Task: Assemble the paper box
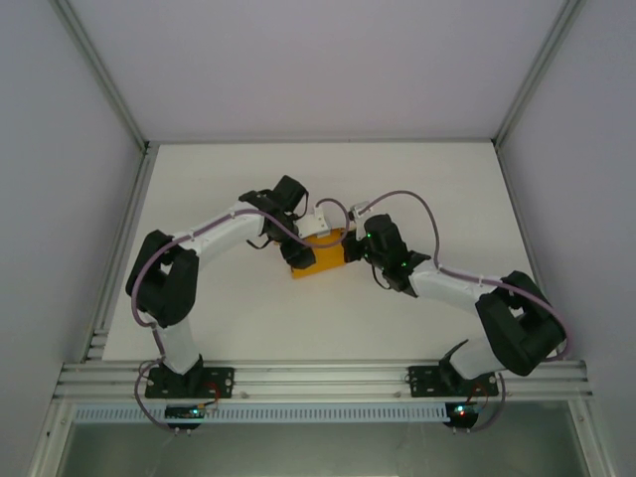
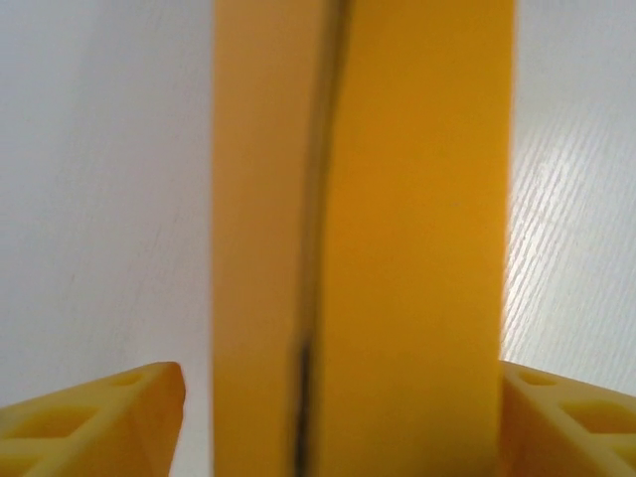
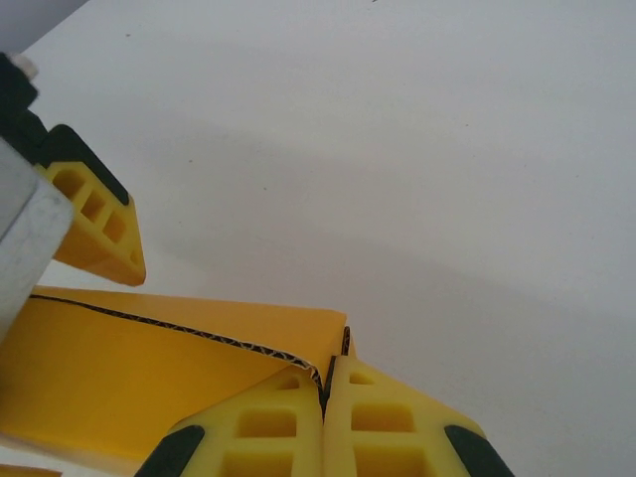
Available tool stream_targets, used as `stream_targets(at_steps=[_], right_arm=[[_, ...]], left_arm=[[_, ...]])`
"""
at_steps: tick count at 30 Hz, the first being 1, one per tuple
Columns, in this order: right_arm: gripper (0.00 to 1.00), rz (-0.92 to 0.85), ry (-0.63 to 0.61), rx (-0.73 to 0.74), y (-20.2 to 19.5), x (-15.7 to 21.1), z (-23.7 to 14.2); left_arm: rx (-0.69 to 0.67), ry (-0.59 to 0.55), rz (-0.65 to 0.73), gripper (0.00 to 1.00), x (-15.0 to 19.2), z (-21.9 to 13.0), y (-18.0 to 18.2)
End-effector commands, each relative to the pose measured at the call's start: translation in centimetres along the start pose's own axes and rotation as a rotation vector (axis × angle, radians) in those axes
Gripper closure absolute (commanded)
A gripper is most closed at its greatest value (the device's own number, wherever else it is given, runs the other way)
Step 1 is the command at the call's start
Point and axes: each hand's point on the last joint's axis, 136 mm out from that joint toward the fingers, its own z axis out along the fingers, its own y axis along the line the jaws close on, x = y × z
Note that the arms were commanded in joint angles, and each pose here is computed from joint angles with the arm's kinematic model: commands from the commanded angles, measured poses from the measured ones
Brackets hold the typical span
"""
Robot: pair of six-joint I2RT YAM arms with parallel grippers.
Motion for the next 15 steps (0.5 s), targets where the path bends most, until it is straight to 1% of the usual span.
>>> stream_targets(at_steps=[1,2,8,11,14,15], right_arm=[[1.00,-0.043,0.309,0.045,-1.0,9.4,-0.6],[1.00,-0.050,0.307,0.054,-1.0,9.4,-0.7],[1.00,-0.067,0.300,0.108,-0.9,8.9,-1.2],[1.00,-0.069,0.305,0.120,-0.7,8.6,-1.5],[1.00,-0.054,0.317,0.133,-0.7,8.5,-1.7],[1.00,-0.054,0.323,0.136,-0.7,8.5,-1.7]], left_arm=[[-0.035,-0.081,0.028,0.06,-2.4,-1.7,0.1],[-0.042,-0.089,0.026,0.00,-2.7,-2.0,0.2],[-0.133,-0.140,-0.020,0.00,-3.4,-5.3,0.2],[-0.196,-0.167,-0.092,0.01,-2.7,-7.3,0.2],[-0.292,-0.188,-0.198,0.00,-0.7,-9.0,0.5],[-0.319,-0.190,-0.245,0.04,0.3,-9.4,0.6]])
